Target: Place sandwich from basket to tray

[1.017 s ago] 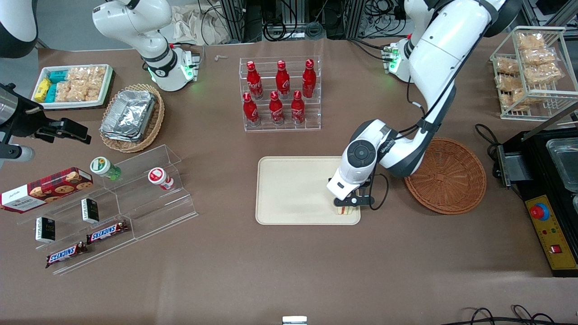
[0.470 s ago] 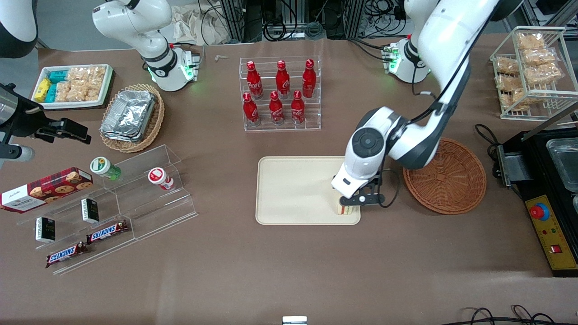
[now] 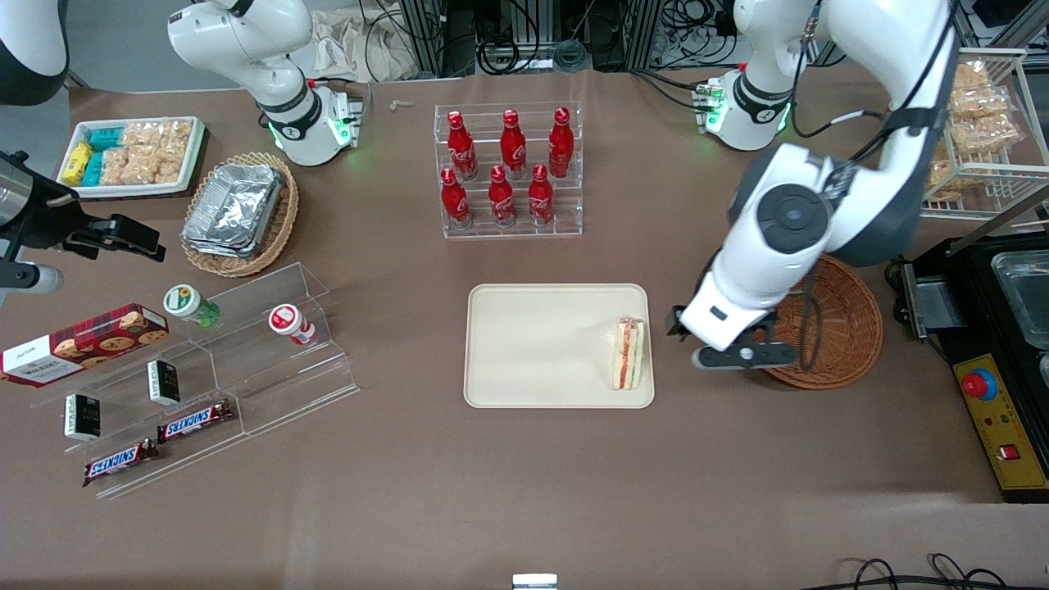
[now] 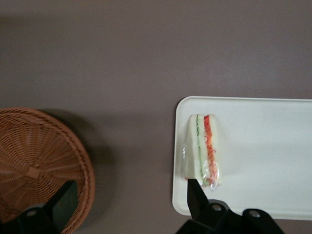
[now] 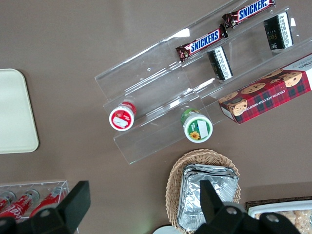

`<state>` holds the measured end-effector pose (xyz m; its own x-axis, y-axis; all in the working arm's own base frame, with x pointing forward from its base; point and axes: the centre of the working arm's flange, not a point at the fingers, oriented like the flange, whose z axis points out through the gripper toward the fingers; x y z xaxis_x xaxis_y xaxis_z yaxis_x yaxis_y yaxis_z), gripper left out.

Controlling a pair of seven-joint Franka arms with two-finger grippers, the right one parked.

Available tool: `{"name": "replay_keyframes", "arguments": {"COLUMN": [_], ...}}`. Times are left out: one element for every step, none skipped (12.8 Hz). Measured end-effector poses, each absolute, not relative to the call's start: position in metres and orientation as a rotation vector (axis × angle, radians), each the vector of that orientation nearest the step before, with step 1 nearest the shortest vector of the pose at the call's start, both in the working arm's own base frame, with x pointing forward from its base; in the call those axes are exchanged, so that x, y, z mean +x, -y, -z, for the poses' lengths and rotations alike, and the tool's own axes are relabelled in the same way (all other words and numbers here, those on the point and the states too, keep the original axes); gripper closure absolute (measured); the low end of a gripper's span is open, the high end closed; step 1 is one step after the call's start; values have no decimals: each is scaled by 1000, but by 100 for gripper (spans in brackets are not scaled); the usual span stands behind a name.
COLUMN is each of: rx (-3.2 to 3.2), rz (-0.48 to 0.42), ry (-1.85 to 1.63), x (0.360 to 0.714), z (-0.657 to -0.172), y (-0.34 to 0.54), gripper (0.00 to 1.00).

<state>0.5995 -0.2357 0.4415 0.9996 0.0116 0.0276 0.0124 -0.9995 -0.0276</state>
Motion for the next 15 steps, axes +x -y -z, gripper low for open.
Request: {"name": "replay_keyframes", "arguments": {"rx": [-3116, -3125, -3132, -3135, -3136, -3135, -3135, -3139, -3140, -3144, -3152, -3155, -3153, -3151, -3150], "rz": [33, 28, 21, 9, -8, -19, -14, 3, 22, 44, 64, 75, 71, 69, 75], "ry": [23, 26, 26, 20, 5, -13, -12, 6, 31, 60, 87, 110, 126, 132, 126], "x": [600, 601, 599, 597, 594, 590, 587, 585, 582, 579, 576, 571, 565, 559, 555], "z": [-455, -469, -482, -495, -508, -520, -533, -545, -556, -567, -578, -587, -596, -605, -612], "y": [226, 217, 206, 193, 177, 161, 146, 131, 119, 109, 101, 93, 87, 81, 78], "gripper": [0, 0, 0, 0, 0, 0, 0, 0, 0, 0, 0, 0, 0, 0, 0]}}
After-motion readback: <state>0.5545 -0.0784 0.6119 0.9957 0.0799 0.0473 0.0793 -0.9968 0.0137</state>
